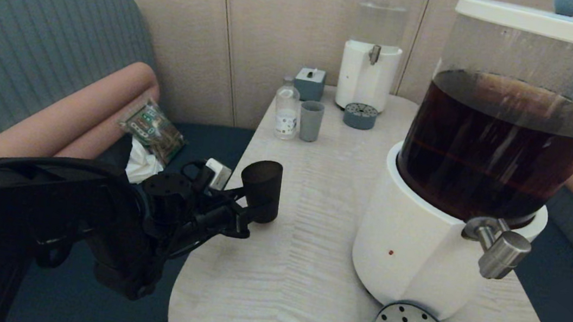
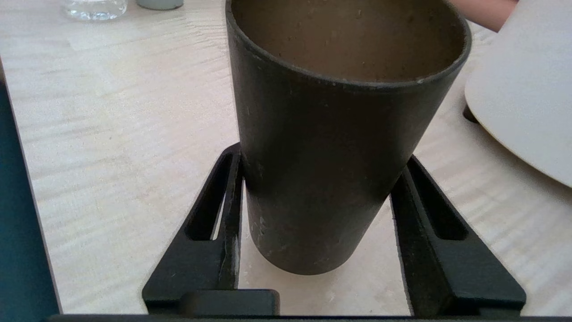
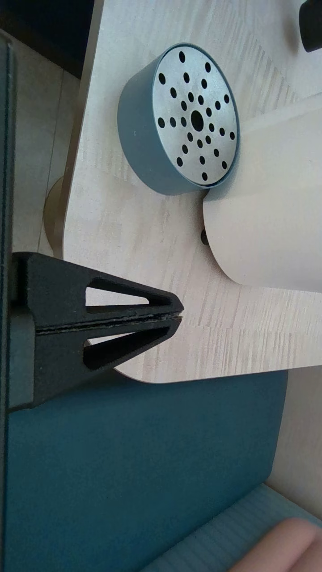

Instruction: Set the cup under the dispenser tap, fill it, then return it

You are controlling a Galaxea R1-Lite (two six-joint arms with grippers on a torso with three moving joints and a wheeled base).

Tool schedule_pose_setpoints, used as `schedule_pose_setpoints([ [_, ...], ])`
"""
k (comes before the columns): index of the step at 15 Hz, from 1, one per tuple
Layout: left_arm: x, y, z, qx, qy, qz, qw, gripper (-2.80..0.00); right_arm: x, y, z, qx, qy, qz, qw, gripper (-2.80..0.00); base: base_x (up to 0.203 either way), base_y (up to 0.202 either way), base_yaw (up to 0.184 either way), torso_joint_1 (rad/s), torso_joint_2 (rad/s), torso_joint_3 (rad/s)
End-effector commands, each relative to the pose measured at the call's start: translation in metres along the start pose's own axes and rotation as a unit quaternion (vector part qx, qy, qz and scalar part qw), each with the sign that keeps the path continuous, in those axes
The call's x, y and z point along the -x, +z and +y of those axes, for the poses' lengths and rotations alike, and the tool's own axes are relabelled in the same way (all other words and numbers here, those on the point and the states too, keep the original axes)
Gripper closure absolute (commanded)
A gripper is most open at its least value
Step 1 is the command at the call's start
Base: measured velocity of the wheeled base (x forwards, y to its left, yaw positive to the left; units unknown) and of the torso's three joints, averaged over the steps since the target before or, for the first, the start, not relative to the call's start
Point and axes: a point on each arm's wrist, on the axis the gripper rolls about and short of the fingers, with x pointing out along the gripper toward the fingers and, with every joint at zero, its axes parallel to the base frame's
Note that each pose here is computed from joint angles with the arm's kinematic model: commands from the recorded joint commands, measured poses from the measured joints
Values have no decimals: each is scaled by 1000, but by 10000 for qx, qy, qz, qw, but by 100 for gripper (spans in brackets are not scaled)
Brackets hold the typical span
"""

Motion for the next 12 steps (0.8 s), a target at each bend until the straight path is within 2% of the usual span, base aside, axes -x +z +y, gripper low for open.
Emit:
schedule_pose_setpoints([
  [1,0,3,-1,-24,-29,-60,10000,-280,0,-1,0,3,4,10,10000,0,0,0,0,0,0,0],
  [9,-1,-1,-4,6,-68,-11,10000,-280,0,-1,0,3,4,10,10000,0,0,0,0,0,0,0],
  [12,14,1,-12,79,-83,165,9998,-280,0,-1,0,3,-2,7,10000,0,0,0,0,0,0,0],
])
